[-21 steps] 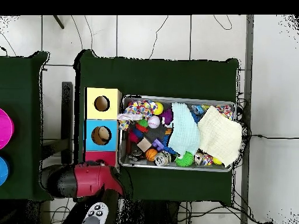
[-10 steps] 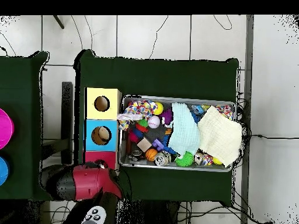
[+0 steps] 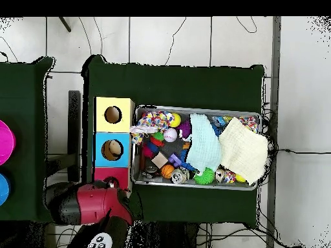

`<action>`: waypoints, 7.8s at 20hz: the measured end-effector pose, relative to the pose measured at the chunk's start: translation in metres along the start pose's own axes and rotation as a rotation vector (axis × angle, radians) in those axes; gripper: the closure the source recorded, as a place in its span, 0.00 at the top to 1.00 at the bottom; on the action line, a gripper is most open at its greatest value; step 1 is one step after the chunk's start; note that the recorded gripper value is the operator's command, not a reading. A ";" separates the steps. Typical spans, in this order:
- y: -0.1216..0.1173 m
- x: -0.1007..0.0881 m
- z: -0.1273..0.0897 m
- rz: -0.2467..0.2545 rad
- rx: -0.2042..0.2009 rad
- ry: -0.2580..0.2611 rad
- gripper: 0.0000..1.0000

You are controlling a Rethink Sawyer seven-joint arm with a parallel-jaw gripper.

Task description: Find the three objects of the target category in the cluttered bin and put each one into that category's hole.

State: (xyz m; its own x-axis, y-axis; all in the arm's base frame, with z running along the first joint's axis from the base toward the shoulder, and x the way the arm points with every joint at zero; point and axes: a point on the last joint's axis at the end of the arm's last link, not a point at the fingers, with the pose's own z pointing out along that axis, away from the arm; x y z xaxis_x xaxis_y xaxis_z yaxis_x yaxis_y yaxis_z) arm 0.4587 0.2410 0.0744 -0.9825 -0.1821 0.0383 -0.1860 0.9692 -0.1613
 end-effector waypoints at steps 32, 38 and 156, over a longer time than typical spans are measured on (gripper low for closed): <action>0.002 -0.001 0.002 -0.064 0.020 0.025 1.00; -0.006 -0.011 -0.003 -0.076 0.041 0.014 0.00; -0.232 -0.146 0.050 0.070 0.410 -0.240 0.00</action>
State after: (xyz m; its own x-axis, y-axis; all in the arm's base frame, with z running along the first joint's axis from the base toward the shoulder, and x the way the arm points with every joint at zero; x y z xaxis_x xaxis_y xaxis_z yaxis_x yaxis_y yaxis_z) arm 0.6447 0.0345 0.0567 -0.9577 -0.1987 -0.2080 -0.0594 0.8440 -0.5331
